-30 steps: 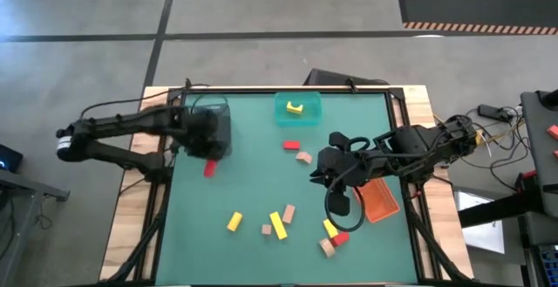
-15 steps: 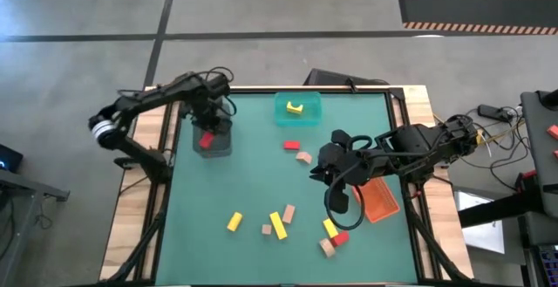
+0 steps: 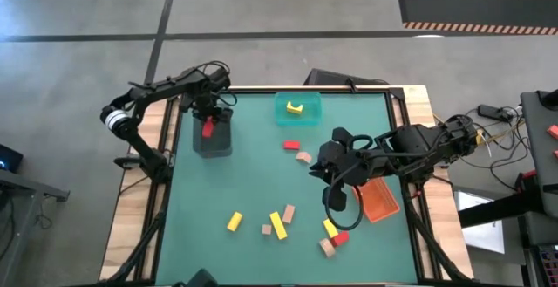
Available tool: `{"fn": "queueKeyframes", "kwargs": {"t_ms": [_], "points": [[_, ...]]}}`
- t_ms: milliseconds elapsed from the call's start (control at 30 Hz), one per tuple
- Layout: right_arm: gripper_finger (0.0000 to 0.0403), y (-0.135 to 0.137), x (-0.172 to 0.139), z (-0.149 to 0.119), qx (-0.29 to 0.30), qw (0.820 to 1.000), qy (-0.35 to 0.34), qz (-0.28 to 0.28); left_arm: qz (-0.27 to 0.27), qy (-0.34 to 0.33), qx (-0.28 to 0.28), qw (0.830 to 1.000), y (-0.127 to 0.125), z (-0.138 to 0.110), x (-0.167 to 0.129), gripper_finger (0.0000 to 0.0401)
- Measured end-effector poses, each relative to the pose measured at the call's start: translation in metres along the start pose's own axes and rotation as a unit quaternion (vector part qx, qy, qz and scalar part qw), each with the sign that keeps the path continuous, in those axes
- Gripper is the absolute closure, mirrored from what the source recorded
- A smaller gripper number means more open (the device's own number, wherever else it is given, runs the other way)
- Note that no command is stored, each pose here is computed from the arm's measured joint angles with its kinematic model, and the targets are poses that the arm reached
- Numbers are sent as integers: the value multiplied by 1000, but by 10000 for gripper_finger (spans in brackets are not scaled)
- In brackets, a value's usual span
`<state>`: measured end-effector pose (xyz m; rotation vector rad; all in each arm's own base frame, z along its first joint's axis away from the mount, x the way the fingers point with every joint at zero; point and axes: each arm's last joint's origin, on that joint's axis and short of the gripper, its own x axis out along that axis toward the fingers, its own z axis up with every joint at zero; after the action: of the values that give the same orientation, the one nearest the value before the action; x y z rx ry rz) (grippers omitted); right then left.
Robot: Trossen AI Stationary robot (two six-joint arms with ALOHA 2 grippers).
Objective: Sort & place blocks by color
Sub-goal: Put the red block into the black bin
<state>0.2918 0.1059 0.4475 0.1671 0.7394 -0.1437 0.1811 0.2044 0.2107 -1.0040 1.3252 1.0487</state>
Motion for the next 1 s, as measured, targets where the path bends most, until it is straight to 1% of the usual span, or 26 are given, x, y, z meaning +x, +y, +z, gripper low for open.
{"fn": "queueKeyframes", "kwargs": {"t_ms": [367,567,1000], "points": [[360,0,0,0,-2,1000,0,0,-3,-18,-19,1000,-1,1,14,268],[360,0,0,0,-2,1000,0,0,6,-26,-19,999,0,2,14,267],[360,0,0,0,-2,1000,0,1,0,-37,-20,999,-1,4,14,267]]}}
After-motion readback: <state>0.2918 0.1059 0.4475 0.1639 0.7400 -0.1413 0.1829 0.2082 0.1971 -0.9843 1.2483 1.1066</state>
